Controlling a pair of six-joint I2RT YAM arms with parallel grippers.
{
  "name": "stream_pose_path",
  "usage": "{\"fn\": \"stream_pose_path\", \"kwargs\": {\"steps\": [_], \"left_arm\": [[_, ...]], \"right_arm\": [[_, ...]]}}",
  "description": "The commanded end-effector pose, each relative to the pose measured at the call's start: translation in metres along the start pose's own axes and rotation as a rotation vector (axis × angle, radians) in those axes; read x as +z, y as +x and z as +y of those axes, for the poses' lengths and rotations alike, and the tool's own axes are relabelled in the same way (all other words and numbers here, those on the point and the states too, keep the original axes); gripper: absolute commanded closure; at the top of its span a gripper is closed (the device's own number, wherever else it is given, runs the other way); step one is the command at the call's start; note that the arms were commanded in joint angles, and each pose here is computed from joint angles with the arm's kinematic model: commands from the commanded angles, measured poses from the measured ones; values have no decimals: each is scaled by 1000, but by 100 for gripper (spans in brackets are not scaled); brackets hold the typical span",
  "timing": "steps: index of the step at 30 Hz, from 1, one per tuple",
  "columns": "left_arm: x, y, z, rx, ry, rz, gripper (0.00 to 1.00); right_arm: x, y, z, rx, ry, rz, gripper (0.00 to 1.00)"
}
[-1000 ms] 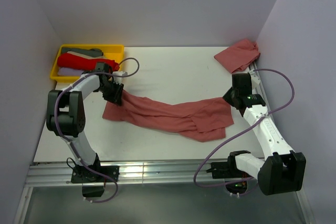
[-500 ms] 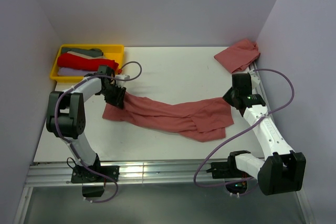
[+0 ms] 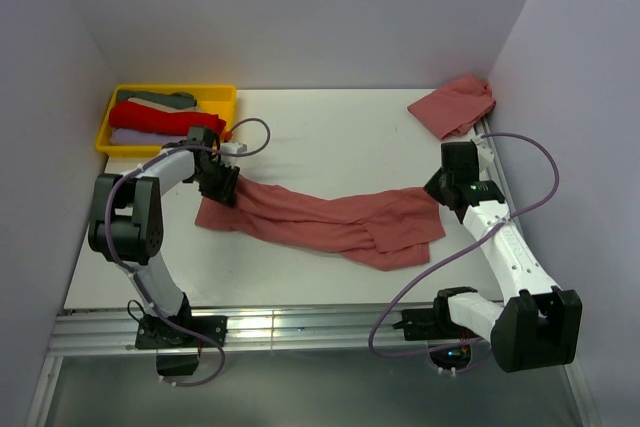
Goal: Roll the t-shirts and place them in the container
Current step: Flatten the tshirt
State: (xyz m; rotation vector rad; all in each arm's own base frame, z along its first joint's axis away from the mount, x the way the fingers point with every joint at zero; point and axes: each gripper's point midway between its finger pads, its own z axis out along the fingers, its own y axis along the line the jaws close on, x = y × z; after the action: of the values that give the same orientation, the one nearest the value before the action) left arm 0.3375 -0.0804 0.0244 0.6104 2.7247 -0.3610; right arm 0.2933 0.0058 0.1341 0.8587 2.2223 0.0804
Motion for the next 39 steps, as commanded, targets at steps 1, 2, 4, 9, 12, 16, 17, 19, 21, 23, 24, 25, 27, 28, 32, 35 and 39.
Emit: {"fn": "stream_pose_path", "kwargs": {"steps": [1, 2, 4, 9, 12, 16, 17, 19, 21, 23, 24, 25, 27, 28, 32, 35, 39], "left_arm": [[-7, -9, -2, 18, -11, -41, 66], [-6, -8, -3, 17, -8, -39, 66], [-6, -8, -4, 18, -7, -37, 69], [-16, -10, -9, 32, -1, -50, 84], [-30, -12, -13, 46, 1, -59, 94], [-55, -17, -20, 75, 4, -80, 100], [-64, -18, -22, 91, 3, -94, 100], [-77, -17, -25, 101, 2, -91, 100], [-94, -20, -28, 123, -4, -114, 100], [-114, -21, -31, 134, -11, -130, 100], [-122, -23, -32, 147, -14, -143, 100], [-134, -29, -32, 157, -22, -169, 100], [-156, -29, -33, 162, -37, -194, 100], [-171, -37, -35, 169, -47, -229, 100], [-226, -51, -32, 168, -104, -346, 100], [-261, -56, -36, 165, -138, -421, 100], [-286, -53, -49, 180, -135, -471, 100]], "right_arm": [[-2, -7, 2, -1, -18, -32, 100], [-2, -7, 2, -1, -20, -32, 100], [-1, -6, 1, -3, -19, -29, 100], [-3, -8, 1, -5, -18, -34, 100], [-5, -10, 2, -8, -20, -36, 100], [-14, -17, 5, -11, -33, -54, 100], [-16, -18, 5, -13, -35, -54, 100], [-25, -23, 8, -9, -58, -72, 100], [-33, -26, 11, -6, -80, -75, 100], [-48, -37, 18, 3, -121, -107, 100], [-54, -38, 19, 4, -128, -109, 100], [-67, -47, 24, 16, -164, -137, 100], [-85, -55, 26, 27, -195, -165, 100], [-98, -64, 31, 34, -228, -187, 100], [-143, -83, 40, 60, -320, -254, 100], [-182, -99, 44, 84, -392, -321, 100], [-221, -111, 38, 102, -423, -387, 100]]}}
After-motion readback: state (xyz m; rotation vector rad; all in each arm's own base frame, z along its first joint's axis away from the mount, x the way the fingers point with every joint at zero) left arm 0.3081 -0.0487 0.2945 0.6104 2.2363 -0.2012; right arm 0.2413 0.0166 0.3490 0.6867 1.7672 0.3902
